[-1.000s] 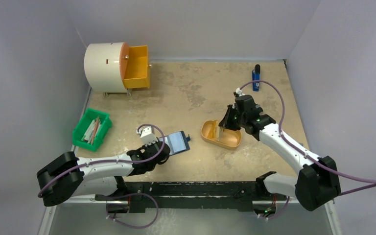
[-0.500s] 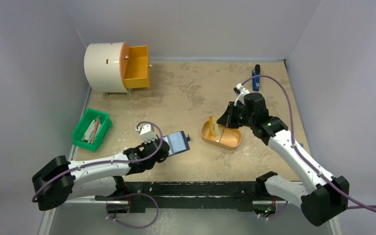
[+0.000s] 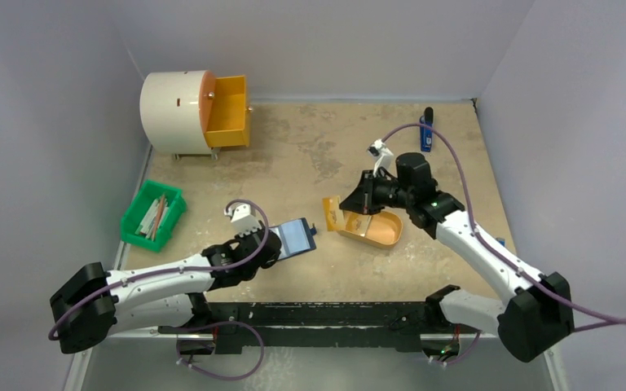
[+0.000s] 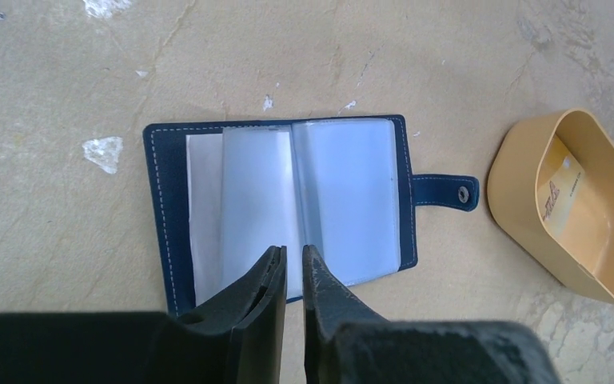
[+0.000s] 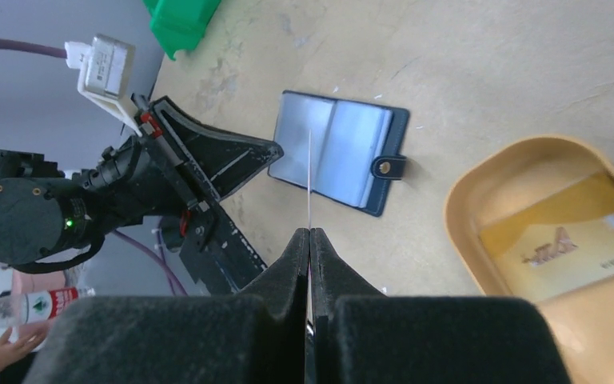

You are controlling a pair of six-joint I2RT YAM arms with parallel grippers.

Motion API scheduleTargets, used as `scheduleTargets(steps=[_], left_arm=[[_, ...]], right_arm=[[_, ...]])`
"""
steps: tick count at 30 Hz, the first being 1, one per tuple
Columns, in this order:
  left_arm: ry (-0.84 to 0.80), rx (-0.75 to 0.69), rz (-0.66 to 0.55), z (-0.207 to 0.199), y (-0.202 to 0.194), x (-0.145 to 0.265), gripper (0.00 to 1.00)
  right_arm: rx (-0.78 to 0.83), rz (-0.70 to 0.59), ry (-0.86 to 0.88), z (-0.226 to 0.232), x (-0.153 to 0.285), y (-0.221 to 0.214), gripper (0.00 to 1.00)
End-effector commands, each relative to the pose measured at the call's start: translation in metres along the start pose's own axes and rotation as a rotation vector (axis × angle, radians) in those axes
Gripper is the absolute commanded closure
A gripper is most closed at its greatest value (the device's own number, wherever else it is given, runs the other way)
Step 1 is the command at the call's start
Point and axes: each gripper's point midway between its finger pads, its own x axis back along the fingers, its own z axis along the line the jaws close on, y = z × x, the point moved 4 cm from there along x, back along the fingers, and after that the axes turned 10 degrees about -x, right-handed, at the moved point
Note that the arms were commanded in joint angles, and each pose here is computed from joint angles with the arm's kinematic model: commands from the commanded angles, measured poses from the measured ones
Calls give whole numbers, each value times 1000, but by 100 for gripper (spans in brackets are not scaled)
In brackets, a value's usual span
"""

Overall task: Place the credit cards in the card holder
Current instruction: Pick up the credit card from the storage box.

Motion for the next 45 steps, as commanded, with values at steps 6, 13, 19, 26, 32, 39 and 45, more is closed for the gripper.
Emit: scheduleTargets(steps=[6, 13, 19, 26, 32, 39, 45], left_arm=[[39, 42, -80, 7, 21, 10, 87], [92, 45, -66, 24, 11, 8, 86], [143, 45, -49, 39, -2, 4, 86], [170, 29, -47, 46, -9, -2, 87], [184, 16, -45, 46, -12, -7, 89], [193, 6, -35, 47, -17, -10, 92], [194, 4, -36, 49, -18, -11, 94]], right_arm=[[-3, 111, 100, 26, -60, -18, 100], [-13, 236, 95, 18, -107, -31, 100], [-26, 277, 91, 9, -129, -31, 100], [-45, 330, 66, -1, -147, -34, 100], [-84, 372, 27, -11, -155, -43, 100], [-135, 414, 9, -17, -162, -53, 100], [-160, 434, -3, -19, -167, -58, 100]])
